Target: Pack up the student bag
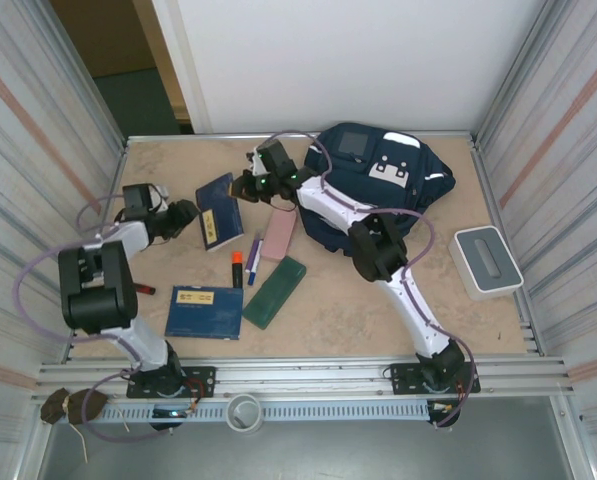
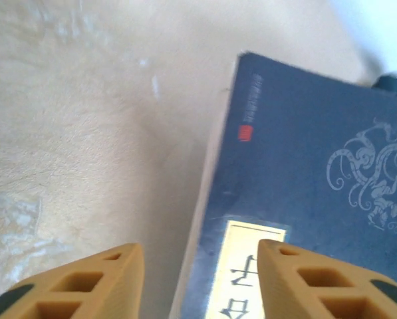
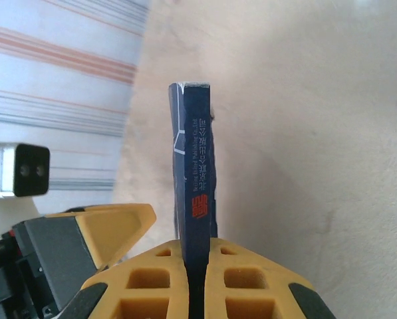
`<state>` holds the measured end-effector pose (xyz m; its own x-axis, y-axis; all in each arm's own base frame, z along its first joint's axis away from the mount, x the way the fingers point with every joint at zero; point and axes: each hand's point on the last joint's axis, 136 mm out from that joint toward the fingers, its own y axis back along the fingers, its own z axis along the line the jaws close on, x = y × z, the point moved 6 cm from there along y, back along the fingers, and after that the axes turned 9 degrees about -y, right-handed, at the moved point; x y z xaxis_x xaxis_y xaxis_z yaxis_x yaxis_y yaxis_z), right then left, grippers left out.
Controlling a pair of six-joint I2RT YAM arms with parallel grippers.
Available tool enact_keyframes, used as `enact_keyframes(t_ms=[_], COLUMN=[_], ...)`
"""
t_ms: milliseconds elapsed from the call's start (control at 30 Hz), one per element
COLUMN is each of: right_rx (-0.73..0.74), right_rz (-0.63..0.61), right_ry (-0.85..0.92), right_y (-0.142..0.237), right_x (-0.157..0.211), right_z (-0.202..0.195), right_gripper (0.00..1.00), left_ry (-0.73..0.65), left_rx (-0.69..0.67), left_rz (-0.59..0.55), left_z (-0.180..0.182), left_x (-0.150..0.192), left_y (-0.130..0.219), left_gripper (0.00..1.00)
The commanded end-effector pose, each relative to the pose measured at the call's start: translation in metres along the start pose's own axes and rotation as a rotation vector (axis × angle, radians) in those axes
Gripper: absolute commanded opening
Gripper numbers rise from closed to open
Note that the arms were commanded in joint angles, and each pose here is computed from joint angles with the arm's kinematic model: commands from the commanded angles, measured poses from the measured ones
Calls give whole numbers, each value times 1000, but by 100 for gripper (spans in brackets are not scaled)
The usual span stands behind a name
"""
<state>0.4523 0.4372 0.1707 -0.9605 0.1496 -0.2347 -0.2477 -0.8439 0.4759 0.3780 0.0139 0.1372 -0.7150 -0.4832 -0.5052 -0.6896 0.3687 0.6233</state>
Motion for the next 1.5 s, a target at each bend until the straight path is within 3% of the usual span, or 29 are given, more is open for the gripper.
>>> enact_keyframes(t_ms=[0,133,300,533,833,1167,1467], right_rx=[-171,-208,-206,-148,-261,-380,-387], right_rz=[-94,-119,-191,-285,-328,-335,-325], right_ry=[68,80,49,24,-1,-9,-35], right_y=[72,116,170,222,248,259,251], right_x=[-26,-28,-26,-17,-9,-7,-7], right_z=[75,87,77,60,69,82,72], right_gripper=[0,0,0,0,0,0,0], left_ry=[15,22,-24,-47,-89,-84,-65], left_rx=[166,366,590,679,677,672,845], left_rz=[-121,-153,-89,-41,44,56,59], left_z=[-33,-64,-120,-162,-189,-198,-218], left_x=[-16,-15,0,25,48,55,47], left_y=[29,46,51,51,34,30,41], left_gripper=[55,66,82,99,99,99,96])
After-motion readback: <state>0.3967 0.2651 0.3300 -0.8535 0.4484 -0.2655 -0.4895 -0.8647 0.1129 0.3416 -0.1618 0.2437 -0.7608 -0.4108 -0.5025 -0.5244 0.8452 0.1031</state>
